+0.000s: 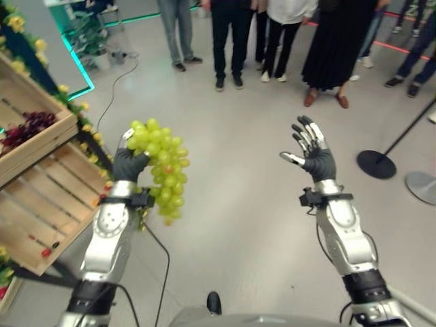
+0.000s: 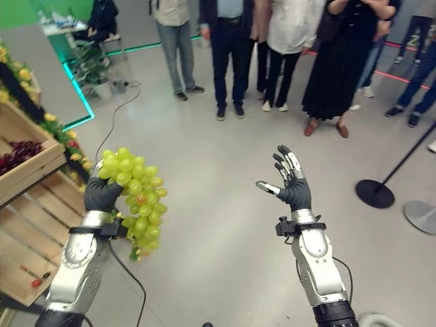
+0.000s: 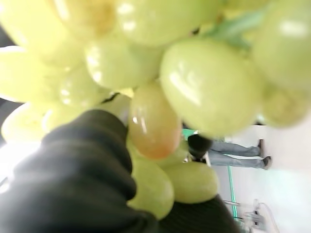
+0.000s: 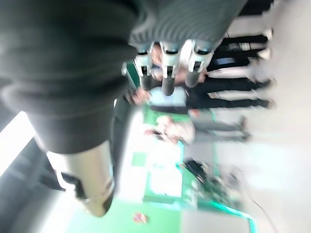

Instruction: Pick up the fruits from the basket on one side to the basket on the other side

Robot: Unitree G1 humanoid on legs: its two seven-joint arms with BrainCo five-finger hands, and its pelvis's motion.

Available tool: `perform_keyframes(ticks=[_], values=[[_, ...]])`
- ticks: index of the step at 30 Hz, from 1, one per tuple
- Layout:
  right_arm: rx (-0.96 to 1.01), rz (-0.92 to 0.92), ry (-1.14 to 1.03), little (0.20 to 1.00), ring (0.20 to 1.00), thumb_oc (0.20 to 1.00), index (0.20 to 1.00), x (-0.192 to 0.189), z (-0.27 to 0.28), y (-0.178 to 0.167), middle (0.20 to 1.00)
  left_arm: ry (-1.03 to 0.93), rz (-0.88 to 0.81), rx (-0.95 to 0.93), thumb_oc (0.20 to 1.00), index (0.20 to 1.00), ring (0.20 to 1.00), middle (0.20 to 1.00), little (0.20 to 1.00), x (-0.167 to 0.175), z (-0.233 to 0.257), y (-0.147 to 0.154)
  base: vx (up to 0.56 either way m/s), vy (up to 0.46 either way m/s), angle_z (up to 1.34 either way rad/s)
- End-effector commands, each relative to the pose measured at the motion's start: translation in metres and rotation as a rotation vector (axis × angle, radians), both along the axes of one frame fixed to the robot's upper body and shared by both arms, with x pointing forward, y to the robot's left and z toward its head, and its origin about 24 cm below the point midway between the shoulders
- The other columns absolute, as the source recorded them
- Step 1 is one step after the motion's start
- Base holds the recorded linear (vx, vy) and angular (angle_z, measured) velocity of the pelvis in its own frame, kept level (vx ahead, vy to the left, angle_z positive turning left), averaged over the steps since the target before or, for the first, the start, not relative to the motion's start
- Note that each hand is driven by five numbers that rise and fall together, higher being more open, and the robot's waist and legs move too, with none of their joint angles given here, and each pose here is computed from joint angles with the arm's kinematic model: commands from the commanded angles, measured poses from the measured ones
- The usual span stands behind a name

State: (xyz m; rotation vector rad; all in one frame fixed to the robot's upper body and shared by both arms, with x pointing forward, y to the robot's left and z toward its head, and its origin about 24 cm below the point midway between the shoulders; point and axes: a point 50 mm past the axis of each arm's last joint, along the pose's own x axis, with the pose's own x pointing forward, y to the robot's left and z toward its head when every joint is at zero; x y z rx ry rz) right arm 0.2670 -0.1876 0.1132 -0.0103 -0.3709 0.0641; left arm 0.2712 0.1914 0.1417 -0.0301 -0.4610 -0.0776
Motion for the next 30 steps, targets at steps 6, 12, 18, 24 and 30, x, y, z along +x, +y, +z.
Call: perform_keyframes(ticks=[6, 12, 18, 24, 30], values=[[0.015, -0.063, -0.130, 1.000, 1.000, 1.000, 1.000, -0.007, 0.022, -0.019, 1.000, -0.188, -0.065, 0.040, 0.200, 0.200, 0.200, 0.200, 0.200, -0.005, 0.034, -0.006, 0.18, -0.074, 1.07], [0.000, -0.059, -0.097, 1.000, 1.000, 1.000, 1.000, -0.010, 0.015, -0.021, 1.000, -0.174, -0.065, 0.049, 0.200, 0.200, 0.200, 0.200, 0.200, -0.011, 0.028, -0.004, 0.15, -0.138, 0.99], [-0.015, 0.002, -0.085, 1.000, 1.000, 1.000, 1.000, -0.006, 0.015, -0.012, 1.000, -0.173, -0.006, 0.041, 0.200, 0.200, 0.200, 0.200, 0.200, -0.019, 0.027, 0.010, 0.08, -0.239, 0.39], [-0.023, -0.017, -0.135, 1.000, 1.000, 1.000, 1.000, -0.007, 0.026, -0.017, 1.000, -0.190, 0.033, 0.004, 0.200, 0.200, 0.200, 0.200, 0.200, -0.020, 0.031, 0.018, -0.04, -0.143, 1.00], [-0.030, -0.075, -0.138, 1.000, 1.000, 1.000, 1.000, -0.012, 0.024, -0.023, 1.000, -0.170, 0.001, 0.000, 0.200, 0.200, 0.200, 0.200, 0.200, -0.014, 0.028, 0.009, 0.04, -0.001, 1.22]])
